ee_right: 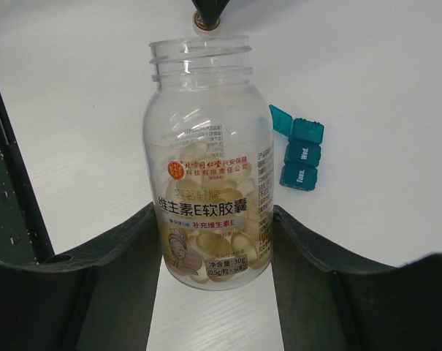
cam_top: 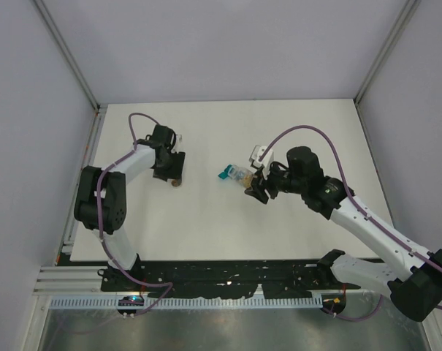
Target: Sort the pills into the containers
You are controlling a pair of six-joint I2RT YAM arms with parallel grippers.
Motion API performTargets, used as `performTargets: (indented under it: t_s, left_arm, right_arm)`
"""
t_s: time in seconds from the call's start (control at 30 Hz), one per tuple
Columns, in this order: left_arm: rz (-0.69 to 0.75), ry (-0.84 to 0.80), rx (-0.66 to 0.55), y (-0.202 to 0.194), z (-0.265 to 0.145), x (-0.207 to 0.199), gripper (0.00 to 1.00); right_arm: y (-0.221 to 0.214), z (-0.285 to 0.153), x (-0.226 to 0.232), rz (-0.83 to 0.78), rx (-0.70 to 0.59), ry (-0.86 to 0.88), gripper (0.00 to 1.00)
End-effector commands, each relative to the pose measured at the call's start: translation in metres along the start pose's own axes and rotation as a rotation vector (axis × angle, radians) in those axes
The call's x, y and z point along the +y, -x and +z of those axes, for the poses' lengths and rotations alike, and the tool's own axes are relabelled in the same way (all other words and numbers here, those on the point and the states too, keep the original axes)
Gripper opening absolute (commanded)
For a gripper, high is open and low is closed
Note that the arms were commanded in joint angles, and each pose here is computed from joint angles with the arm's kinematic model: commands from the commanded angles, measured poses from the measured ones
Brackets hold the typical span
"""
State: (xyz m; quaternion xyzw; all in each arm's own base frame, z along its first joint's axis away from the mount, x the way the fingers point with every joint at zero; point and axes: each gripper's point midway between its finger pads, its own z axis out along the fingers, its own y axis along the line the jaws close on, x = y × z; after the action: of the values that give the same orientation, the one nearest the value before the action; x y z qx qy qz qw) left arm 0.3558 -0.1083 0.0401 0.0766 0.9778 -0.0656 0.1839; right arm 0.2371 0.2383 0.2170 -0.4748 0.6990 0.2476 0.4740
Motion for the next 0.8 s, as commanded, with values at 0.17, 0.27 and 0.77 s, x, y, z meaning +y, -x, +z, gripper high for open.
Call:
performTargets:
  t_s: [0.17, 0.27, 0.77]
  left_arm:
    - [0.019, -0.161, -0.157, 0.039, -0.045, -0.031, 0.62]
    - [0.029, -0.263, -0.176, 0.047, -0.055, -0.052, 0.64]
    - [0.327, -0.392, -0.215, 0.058, -0.046, -0.163, 0.77]
  right_arm:
    - [0.013, -0.003, -0.016, 0.016, -0.063, -0.052, 0.06]
    - [0.008, -0.003, -0.026, 0.041, -0.048, -0.085, 0.05]
    - [-0.005, -0.014, -0.056, 0.075, -0.032, -0.171, 0.06]
